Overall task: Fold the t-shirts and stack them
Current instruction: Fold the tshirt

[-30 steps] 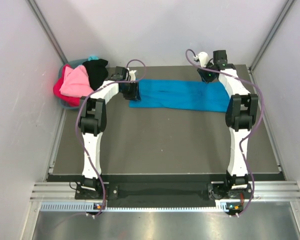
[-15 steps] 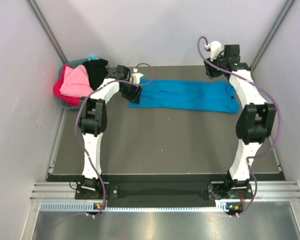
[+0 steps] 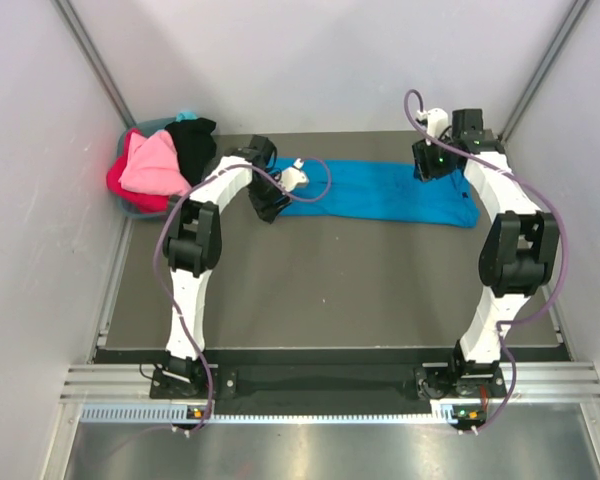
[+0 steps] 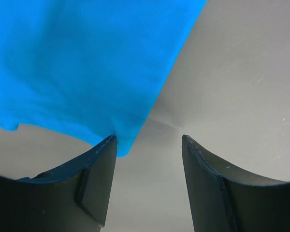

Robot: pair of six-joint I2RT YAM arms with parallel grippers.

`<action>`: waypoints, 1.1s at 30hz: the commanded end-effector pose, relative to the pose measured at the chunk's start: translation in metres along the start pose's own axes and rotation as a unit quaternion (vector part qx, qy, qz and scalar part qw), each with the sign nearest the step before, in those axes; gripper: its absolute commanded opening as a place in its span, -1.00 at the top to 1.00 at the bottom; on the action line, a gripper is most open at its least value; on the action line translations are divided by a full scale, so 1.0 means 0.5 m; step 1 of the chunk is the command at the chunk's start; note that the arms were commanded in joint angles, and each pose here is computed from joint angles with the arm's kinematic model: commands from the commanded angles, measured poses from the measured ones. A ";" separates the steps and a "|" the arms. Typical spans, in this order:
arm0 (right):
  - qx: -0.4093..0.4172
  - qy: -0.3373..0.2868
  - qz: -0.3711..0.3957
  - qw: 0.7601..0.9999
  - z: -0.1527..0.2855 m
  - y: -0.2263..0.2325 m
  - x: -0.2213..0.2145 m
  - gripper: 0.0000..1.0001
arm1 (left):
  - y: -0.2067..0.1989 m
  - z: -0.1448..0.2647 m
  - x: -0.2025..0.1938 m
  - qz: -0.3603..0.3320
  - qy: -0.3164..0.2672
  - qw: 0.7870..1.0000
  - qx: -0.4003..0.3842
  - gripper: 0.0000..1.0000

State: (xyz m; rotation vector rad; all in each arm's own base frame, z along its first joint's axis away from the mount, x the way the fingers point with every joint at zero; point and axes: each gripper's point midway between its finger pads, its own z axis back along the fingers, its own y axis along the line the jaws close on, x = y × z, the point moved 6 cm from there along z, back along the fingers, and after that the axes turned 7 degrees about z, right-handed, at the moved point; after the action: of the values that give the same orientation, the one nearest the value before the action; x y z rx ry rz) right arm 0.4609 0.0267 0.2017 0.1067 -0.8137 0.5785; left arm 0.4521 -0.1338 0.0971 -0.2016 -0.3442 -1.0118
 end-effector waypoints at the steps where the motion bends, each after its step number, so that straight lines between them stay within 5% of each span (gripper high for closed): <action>1: -0.003 -0.025 0.001 1.000 0.044 0.005 0.021 0.00 | -0.008 0.048 0.041 -0.054 -0.012 0.998 0.028 -0.22; 10: -0.013 -0.021 -0.025 0.999 0.063 -0.023 -0.010 0.00 | 0.029 0.017 0.030 -0.037 0.034 0.994 0.096 -0.11; 19: -0.016 -0.023 -0.030 0.999 0.064 -0.034 -0.011 -0.01 | 0.023 -0.003 0.016 -0.040 0.053 0.995 0.079 0.03; 23: -0.022 -0.024 -0.038 0.999 0.060 -0.045 -0.009 0.00 | 0.021 -0.013 0.012 -0.036 0.056 0.995 0.073 0.27; 27: -0.038 -0.022 -0.046 0.998 0.056 -0.062 -0.011 0.00 | 0.015 -0.015 0.009 -0.032 0.061 0.996 0.065 0.73; 28: -0.045 -0.020 -0.051 0.997 0.054 -0.071 -0.015 0.00 | 0.010 -0.014 0.004 -0.030 0.067 0.996 0.058 1.00; 33: -0.090 -0.017 -0.095 0.991 0.028 -0.143 -0.029 0.01 | -0.033 0.019 -0.020 -0.016 0.097 0.995 0.020 1.00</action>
State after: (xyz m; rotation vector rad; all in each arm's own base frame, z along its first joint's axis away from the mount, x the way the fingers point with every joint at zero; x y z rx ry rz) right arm 0.4550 -0.0201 0.1938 0.0885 -0.7847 0.4145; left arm 0.4555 -0.1332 0.0863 -0.0098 -0.2750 -1.0506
